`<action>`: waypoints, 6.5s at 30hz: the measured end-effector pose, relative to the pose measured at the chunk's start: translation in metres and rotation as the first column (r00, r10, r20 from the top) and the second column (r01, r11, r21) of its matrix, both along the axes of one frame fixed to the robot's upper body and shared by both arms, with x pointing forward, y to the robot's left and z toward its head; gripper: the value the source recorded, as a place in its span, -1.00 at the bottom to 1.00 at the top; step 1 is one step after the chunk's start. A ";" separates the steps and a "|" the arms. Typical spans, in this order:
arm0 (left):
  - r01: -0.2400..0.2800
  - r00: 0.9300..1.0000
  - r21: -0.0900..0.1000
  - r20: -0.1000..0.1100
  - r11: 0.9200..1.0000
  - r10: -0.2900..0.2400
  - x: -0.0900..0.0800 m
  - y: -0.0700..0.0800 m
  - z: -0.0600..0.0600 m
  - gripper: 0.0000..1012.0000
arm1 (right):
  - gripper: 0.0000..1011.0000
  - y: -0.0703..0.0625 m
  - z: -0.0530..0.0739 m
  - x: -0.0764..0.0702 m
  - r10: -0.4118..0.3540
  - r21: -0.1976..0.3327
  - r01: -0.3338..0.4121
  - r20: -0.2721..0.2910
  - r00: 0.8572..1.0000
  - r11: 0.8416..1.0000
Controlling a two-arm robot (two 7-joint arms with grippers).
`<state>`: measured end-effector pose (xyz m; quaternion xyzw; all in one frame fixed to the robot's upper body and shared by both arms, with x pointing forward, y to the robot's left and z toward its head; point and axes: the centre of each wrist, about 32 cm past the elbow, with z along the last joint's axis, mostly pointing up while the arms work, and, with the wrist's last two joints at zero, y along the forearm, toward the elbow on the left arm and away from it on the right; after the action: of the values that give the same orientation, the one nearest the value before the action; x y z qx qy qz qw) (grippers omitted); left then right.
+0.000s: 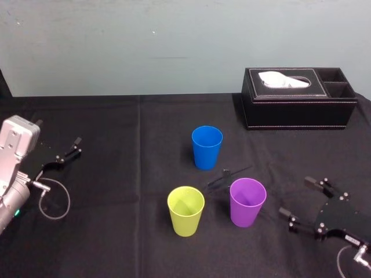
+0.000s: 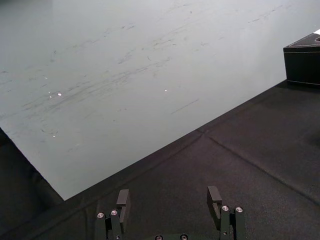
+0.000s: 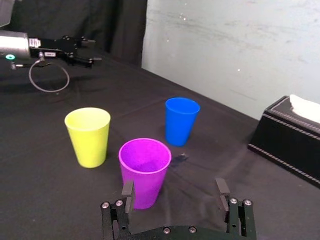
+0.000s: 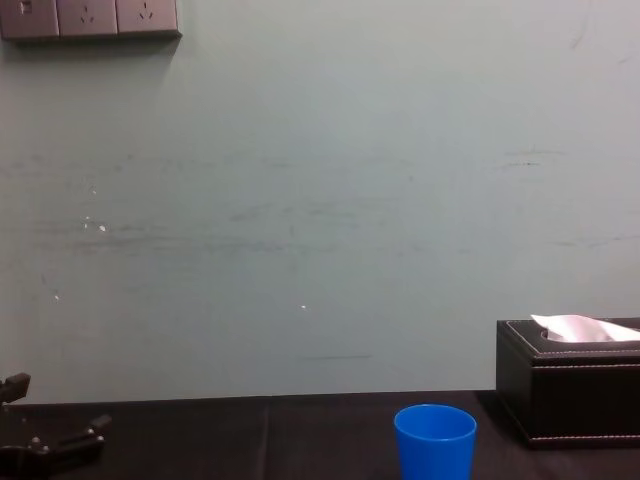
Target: Stack the three plastic cups sequentially using one hand.
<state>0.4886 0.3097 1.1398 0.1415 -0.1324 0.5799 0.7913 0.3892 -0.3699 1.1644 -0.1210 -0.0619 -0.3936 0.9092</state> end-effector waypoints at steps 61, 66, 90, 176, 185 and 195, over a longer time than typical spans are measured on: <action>0.000 1.000 0.000 0.000 1.000 0.000 0.000 0.000 0.000 1.00 | 0.98 0.043 -0.028 0.034 0.048 0.073 -0.038 -0.132 0.990 0.997; 0.000 1.000 0.000 0.000 1.000 0.000 0.000 0.000 0.000 1.00 | 0.98 0.046 -0.029 0.037 0.052 0.078 -0.042 -0.135 0.989 0.996; 0.000 1.000 0.000 0.000 1.000 0.000 0.000 0.000 0.000 1.00 | 0.97 0.058 -0.035 0.047 0.041 0.075 -0.031 -0.140 0.989 0.997; 0.000 1.000 0.000 0.000 1.000 0.000 0.000 0.000 0.000 1.00 | 0.43 0.119 0.072 0.120 -0.091 0.028 0.092 -0.053 0.994 0.995; 0.000 1.000 0.000 0.000 1.000 0.000 0.000 0.000 0.000 1.00 | 0.43 0.134 0.072 0.134 -0.075 0.016 0.076 -0.071 0.995 0.997; 0.000 1.000 0.000 0.000 1.000 0.000 0.000 0.000 0.000 1.00 | 0.43 0.140 0.071 0.146 -0.078 0.013 0.080 -0.083 0.993 0.997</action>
<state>0.4886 0.3097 1.1398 0.1415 -0.1325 0.5799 0.7913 0.5356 -0.2301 1.2354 -0.1320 -0.0162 -0.4244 0.8956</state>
